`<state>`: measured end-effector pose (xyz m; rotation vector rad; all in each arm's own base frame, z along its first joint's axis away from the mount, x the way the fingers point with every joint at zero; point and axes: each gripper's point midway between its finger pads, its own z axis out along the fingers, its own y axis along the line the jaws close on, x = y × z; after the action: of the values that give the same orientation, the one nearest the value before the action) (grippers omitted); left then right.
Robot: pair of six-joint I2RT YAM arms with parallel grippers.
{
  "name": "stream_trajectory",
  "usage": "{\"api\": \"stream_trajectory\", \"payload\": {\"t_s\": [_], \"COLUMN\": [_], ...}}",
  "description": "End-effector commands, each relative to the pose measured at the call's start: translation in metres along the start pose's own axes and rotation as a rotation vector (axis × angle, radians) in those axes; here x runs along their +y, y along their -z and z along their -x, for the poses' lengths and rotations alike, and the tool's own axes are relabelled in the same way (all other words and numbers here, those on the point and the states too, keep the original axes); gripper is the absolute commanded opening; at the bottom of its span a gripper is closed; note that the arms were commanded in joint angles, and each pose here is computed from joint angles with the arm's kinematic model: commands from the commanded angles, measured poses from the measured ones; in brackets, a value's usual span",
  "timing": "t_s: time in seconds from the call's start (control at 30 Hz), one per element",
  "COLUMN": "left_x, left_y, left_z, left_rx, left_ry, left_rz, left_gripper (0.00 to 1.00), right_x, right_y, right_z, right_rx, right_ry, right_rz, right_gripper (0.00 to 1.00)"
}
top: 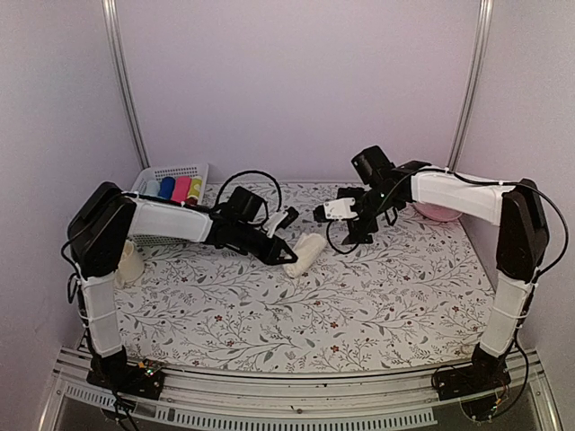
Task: Roll the towels
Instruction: Pick up the towel from the center of the board, then place the towel in the bin.
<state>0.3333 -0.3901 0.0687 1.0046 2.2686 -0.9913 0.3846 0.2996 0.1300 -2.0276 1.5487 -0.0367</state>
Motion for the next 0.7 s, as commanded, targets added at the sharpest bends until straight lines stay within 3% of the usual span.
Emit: {"api": "stream_trajectory", "payload": {"t_s": [0.0, 0.33, 0.67], "left_x": [0.020, 0.079, 0.166], "left_y": [0.046, 0.147, 0.323], "left_z": [0.040, 0.049, 0.036], "left_rx": [-0.150, -0.219, -0.224], "left_ry": [-0.040, 0.018, 0.150], "left_rz": [0.245, 0.596, 1.142], "left_gripper": [0.00, 0.00, 0.00], "right_x": [-0.037, -0.019, -0.013], "right_y": [0.055, 0.070, 0.065], "right_z": [-0.013, -0.018, -0.020], "right_rx": [0.033, 0.029, 0.019], "right_ry": [-0.171, -0.338, -0.352], "right_rz": [-0.141, -0.133, -0.135], "right_gripper": [0.99, 0.99, 0.99]}}
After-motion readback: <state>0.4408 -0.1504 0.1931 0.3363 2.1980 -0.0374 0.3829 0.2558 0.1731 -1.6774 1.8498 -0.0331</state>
